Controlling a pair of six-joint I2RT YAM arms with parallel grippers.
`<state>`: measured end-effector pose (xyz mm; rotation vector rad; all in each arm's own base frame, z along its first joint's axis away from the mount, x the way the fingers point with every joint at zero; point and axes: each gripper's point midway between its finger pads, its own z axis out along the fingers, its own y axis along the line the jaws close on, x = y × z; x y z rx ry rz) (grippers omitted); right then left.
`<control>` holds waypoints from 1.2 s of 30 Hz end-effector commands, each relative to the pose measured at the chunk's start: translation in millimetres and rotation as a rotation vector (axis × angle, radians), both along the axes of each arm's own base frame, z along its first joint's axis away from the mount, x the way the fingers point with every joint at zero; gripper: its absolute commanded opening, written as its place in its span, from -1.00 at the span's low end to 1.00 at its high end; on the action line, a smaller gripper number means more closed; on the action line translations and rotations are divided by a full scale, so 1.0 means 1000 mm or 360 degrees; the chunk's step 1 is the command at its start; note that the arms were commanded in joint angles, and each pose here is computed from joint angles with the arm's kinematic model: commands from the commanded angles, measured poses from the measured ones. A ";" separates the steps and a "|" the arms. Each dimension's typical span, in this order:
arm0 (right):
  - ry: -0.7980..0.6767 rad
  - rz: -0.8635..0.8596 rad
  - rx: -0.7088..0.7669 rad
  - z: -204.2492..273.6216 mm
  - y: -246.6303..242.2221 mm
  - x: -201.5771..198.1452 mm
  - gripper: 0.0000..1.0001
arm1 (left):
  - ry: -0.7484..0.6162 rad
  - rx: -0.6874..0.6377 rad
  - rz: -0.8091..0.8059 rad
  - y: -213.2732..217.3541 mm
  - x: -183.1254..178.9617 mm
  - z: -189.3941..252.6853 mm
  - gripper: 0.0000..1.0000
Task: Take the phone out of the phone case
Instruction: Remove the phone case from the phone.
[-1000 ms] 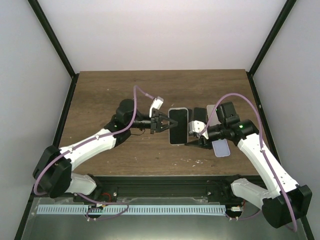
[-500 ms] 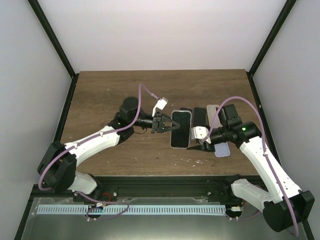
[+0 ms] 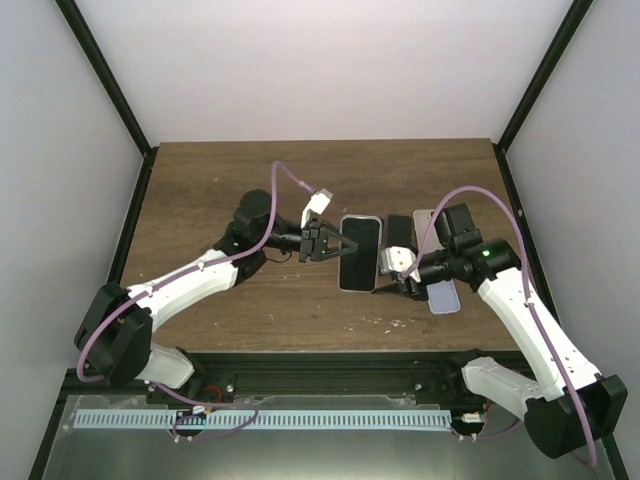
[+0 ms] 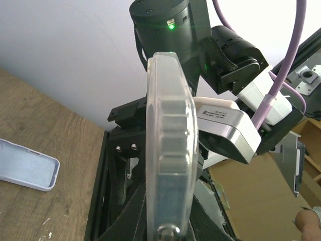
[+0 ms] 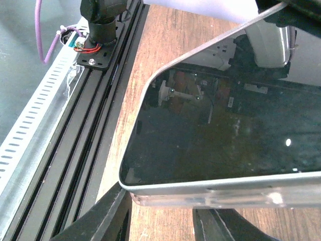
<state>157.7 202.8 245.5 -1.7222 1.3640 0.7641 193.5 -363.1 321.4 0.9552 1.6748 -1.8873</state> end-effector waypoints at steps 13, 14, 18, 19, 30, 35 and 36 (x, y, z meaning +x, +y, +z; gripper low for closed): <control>-0.0184 -0.0245 0.0150 0.025 0.013 0.081 -0.44 | -0.0006 -0.0046 -0.0463 0.015 -0.073 0.027 -1.00; -0.0135 -0.0253 0.0173 0.025 0.012 0.083 -0.44 | -0.0006 -0.0046 -0.0462 0.015 -0.073 0.027 -1.00; 0.0039 -0.0242 0.0274 0.034 0.014 0.084 -0.43 | 0.0001 -0.0035 -0.0463 0.014 -0.074 0.022 -1.00; 0.0075 -0.0238 0.0293 0.037 0.015 0.084 -0.42 | 0.0002 -0.0032 -0.0466 0.013 -0.075 0.021 -1.00; 0.0224 -0.0321 0.0399 0.063 0.010 0.074 -0.24 | 0.0000 -0.0001 -0.0431 0.010 -0.076 0.012 -1.00; 0.0315 -0.0345 0.0479 0.087 0.007 0.068 -0.12 | 0.0015 0.0031 -0.0393 0.008 -0.073 0.003 -1.00; 0.0338 -0.0350 0.0495 0.092 0.007 0.067 -0.10 | 0.0018 0.0035 -0.0389 0.008 -0.072 0.002 -1.00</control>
